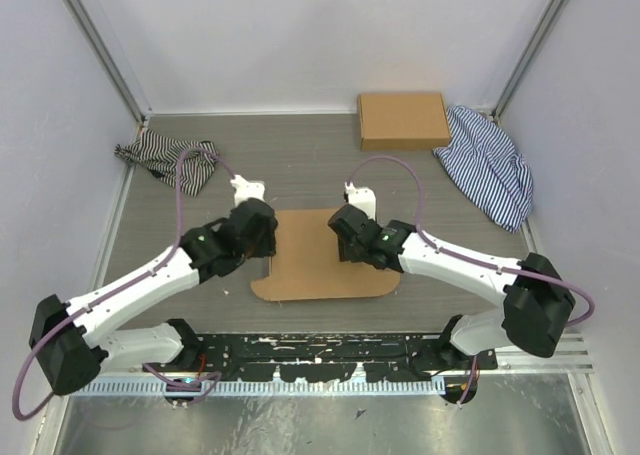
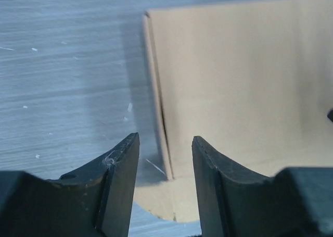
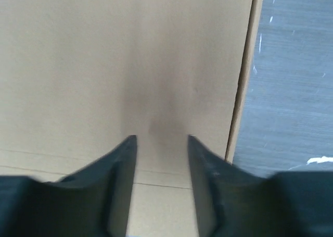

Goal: Fold the paper box

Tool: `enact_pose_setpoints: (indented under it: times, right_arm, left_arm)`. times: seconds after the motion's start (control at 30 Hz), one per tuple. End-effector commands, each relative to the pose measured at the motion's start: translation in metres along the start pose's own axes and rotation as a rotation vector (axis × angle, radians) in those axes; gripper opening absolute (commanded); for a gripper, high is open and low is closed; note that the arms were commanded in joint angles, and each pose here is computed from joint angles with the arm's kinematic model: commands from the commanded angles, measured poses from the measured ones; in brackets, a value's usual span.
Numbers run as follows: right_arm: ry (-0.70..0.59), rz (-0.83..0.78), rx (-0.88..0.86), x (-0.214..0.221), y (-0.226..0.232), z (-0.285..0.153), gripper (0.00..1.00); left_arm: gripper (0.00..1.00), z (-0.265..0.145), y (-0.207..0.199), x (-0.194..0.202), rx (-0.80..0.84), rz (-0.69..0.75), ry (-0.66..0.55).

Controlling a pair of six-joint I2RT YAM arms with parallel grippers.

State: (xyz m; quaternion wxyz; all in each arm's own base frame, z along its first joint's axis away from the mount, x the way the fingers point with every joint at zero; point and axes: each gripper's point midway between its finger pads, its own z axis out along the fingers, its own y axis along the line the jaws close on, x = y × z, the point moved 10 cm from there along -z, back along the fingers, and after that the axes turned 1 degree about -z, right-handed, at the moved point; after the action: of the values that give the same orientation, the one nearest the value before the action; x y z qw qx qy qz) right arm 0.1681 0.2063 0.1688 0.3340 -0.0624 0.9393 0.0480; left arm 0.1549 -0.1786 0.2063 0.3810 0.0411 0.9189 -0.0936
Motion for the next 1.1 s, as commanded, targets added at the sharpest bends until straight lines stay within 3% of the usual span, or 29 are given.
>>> enact_pose_setpoints:
  times: [0.0, 0.07, 0.1, 0.33, 0.77, 1.07]
  right_arm:
    - [-0.132, 0.088, -0.036, -0.051, -0.003, -0.029, 0.63]
    - [-0.135, 0.143, -0.011, -0.052, -0.02, -0.027, 0.95]
    - [-0.122, 0.169, -0.01, -0.049, -0.03, -0.023, 0.99]
    - [-0.064, 0.258, -0.07, -0.023, -0.085, 0.002, 0.99]
    - [-0.001, 0.221, -0.219, -0.008, -0.071, 0.034, 0.93]
    - [-0.03, 0.19, -0.364, -0.029, -0.054, 0.042, 0.84]
  left_arm:
    - [0.53, 0.0, 0.023, -0.023, -0.01, -0.049, 0.024]
    - [0.57, 0.005, 0.029, -0.015, 0.002, -0.059, 0.056]
    - [0.58, 0.007, 0.03, -0.009, 0.018, -0.066, 0.064]
    - [0.61, 0.021, 0.029, 0.024, 0.141, -0.158, 0.09]
    - [0.61, 0.059, 0.018, 0.036, 0.154, -0.149, 0.153]
    - [0.6, 0.071, 0.011, 0.02, 0.121, -0.113, 0.121]
